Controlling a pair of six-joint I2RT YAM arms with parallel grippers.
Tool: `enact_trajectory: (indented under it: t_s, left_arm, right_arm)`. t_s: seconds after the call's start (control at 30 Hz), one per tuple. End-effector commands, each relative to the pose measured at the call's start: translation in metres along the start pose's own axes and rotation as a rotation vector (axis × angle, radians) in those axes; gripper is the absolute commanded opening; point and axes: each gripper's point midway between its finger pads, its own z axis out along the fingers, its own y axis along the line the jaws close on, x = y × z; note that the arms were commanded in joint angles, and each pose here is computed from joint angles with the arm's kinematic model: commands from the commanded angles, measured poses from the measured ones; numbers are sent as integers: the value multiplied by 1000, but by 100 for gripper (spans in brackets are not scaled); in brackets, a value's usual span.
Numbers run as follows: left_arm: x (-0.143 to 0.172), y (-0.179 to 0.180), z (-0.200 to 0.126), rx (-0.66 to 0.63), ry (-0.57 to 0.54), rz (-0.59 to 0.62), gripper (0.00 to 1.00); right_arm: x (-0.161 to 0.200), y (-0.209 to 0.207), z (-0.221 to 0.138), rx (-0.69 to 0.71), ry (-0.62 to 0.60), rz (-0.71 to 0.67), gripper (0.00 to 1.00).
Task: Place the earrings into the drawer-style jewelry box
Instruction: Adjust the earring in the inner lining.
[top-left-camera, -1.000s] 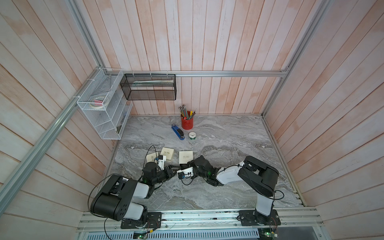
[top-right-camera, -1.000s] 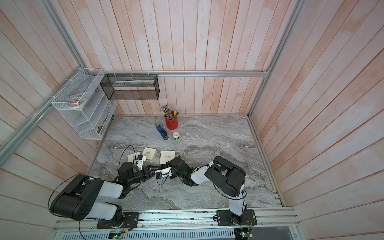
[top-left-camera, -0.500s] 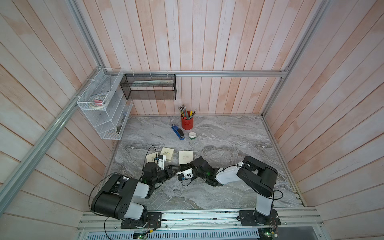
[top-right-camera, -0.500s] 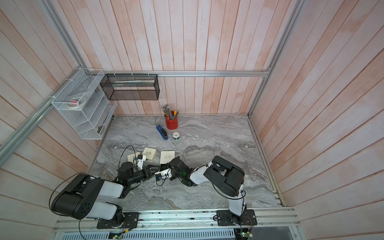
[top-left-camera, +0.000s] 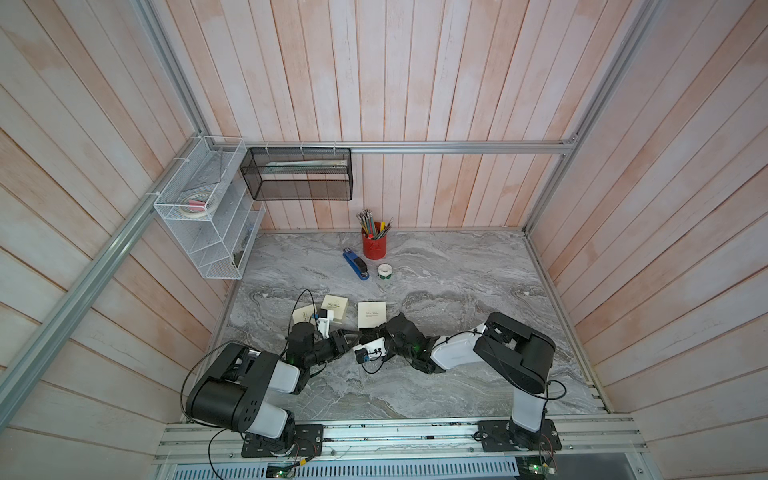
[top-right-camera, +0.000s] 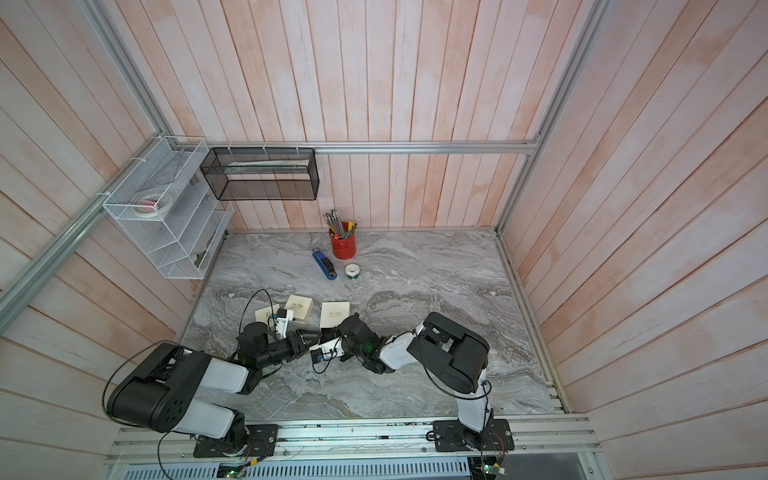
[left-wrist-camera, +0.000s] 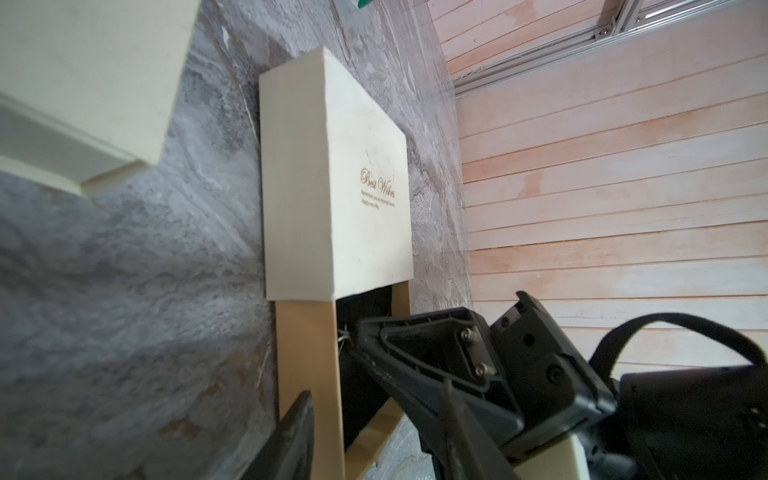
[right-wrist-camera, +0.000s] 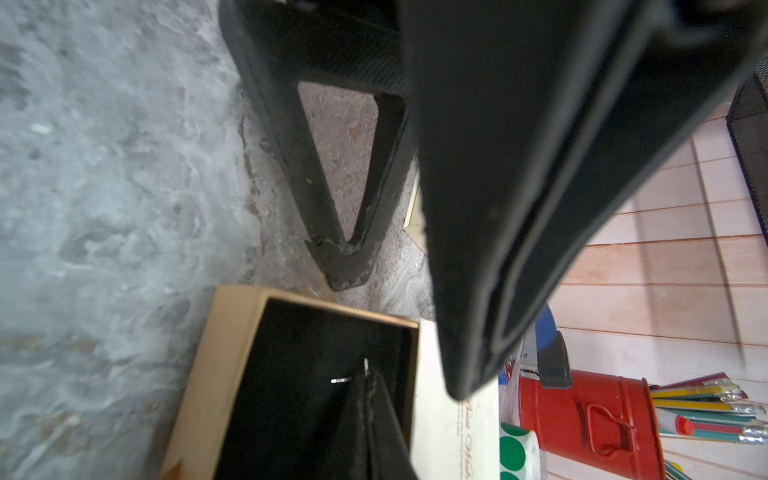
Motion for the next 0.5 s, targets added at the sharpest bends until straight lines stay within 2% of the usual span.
enact_trajectory:
  t_s: [0.0,0.27,0.47]
  left_arm:
    - [-4,0,4,-4,10,15,45]
    - [-4,9,10,-36,29,-2,37]
    - [-1,16,11,-55,41,-12,36]
  right_arm:
    - [5,19,-3,-52,17,14,0]
    - [-3,9,-6,-18,-18,65,0]
    - [-4,-3,-11,18,-28,88,0]
